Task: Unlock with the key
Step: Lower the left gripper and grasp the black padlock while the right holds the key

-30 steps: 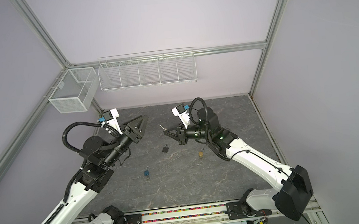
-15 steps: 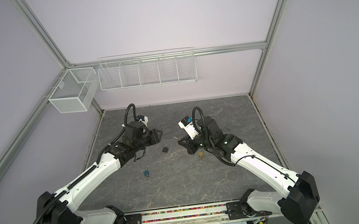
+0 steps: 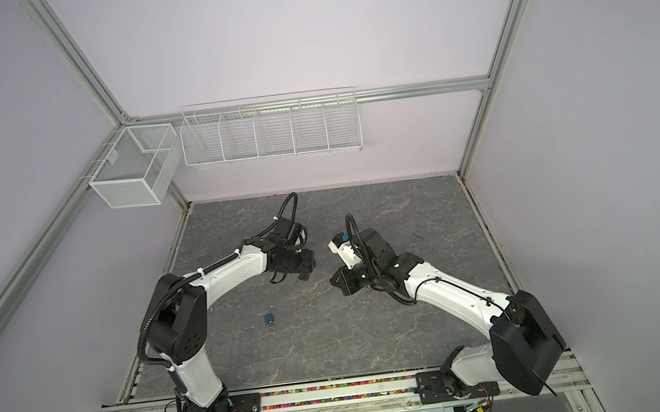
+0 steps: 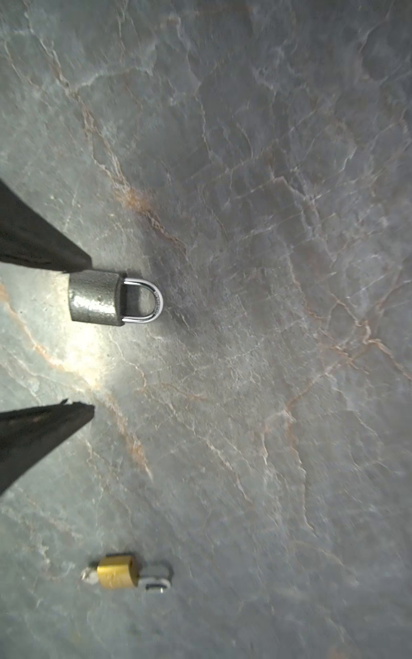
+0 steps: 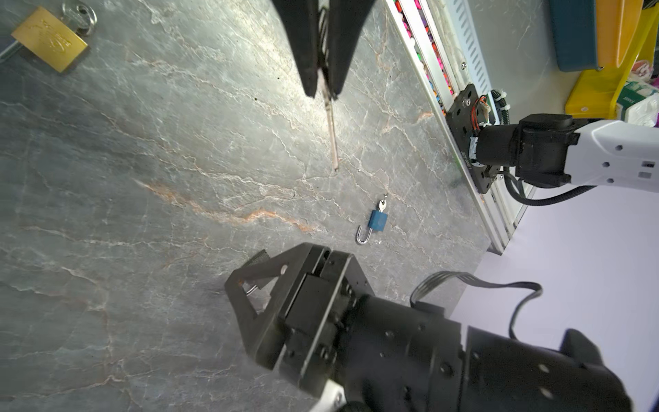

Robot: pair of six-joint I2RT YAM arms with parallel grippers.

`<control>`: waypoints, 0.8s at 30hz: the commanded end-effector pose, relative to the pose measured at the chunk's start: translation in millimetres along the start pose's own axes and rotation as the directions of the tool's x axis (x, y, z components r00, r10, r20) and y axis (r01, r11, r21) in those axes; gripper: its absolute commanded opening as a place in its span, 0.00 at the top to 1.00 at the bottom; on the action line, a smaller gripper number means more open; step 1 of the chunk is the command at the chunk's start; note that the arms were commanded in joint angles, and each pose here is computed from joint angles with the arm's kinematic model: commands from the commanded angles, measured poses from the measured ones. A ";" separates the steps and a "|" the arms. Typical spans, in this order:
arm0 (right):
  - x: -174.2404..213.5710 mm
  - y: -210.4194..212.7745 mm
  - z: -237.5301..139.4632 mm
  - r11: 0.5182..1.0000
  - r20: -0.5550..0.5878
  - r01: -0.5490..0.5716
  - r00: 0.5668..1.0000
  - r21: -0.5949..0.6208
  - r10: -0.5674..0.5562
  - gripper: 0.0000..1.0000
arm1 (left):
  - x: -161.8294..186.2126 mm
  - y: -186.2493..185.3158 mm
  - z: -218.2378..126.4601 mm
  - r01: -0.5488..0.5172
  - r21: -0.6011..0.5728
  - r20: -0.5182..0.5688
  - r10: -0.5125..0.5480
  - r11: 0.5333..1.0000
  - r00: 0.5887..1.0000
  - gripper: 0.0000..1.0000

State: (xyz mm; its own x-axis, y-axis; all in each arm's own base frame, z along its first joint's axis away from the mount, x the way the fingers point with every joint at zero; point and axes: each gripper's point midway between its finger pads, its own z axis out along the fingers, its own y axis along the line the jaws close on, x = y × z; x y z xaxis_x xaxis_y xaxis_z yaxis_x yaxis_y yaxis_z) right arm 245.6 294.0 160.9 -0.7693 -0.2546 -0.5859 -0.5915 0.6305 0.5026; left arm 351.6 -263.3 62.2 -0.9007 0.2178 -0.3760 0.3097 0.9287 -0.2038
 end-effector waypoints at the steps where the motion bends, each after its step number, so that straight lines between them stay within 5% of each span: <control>1: 6.6 -7.8 5.8 1.000 -0.011 -0.014 1.000 0.025 0.014 0.94 | 6.7 -1.0 8.2 -0.074 -0.003 -0.062 0.074 0.997 0.995 0.40; 24: 11.8 -8.9 7.2 0.999 -0.024 -0.024 0.999 0.022 0.025 0.94 | 20.5 1.2 23.0 -0.092 -0.098 -0.147 0.077 0.991 0.986 0.45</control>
State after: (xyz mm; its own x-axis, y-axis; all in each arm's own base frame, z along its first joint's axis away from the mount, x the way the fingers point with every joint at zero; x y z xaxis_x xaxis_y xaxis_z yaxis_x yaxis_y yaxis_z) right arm 245.3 292.0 150.8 -0.7881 -0.2529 -0.5612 -0.5686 0.6483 0.5064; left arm 350.3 -264.7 27.9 -0.9101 0.3177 -0.2661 0.3540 0.9298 -0.1004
